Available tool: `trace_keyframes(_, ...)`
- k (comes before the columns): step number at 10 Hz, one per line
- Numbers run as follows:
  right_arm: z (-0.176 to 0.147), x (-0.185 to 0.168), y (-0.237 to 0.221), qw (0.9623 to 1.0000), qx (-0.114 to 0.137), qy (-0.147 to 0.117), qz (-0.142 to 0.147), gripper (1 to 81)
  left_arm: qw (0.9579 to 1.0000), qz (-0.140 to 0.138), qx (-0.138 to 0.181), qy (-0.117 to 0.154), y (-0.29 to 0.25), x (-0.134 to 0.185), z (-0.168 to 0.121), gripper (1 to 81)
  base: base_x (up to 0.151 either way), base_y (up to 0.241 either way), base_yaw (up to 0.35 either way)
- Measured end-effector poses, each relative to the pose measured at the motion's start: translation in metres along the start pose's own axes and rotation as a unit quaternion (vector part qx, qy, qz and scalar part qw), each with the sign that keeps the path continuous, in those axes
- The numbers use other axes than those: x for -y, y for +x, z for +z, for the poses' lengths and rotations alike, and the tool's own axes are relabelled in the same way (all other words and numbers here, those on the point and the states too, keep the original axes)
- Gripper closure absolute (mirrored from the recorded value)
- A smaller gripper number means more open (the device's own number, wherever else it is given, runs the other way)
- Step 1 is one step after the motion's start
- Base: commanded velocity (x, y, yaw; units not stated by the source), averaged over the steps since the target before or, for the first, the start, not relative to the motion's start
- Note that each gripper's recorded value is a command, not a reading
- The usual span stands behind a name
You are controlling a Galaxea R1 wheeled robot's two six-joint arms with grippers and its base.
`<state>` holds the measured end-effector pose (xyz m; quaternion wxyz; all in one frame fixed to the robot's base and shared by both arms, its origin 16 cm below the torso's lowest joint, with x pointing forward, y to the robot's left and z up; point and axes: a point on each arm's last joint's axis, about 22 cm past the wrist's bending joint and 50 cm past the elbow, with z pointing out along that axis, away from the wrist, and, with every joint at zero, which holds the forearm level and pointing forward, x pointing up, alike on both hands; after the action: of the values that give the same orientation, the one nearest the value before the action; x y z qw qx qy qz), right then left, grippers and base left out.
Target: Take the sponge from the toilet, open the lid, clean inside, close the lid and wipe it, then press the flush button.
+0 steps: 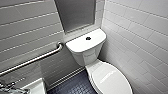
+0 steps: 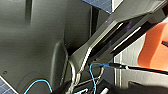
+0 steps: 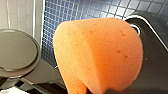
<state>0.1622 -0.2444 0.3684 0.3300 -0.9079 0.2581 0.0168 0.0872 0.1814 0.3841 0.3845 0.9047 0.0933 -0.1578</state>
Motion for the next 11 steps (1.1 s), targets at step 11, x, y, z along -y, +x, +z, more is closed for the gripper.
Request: trace_keyframes(11,0.007,0.196,0.269,0.9807,-0.088,0.131,-0.116,81.1,0.9998,0.002,0.019,0.006,-0.032,0.003,0.051,1.0,0.0,0.0,0.0)
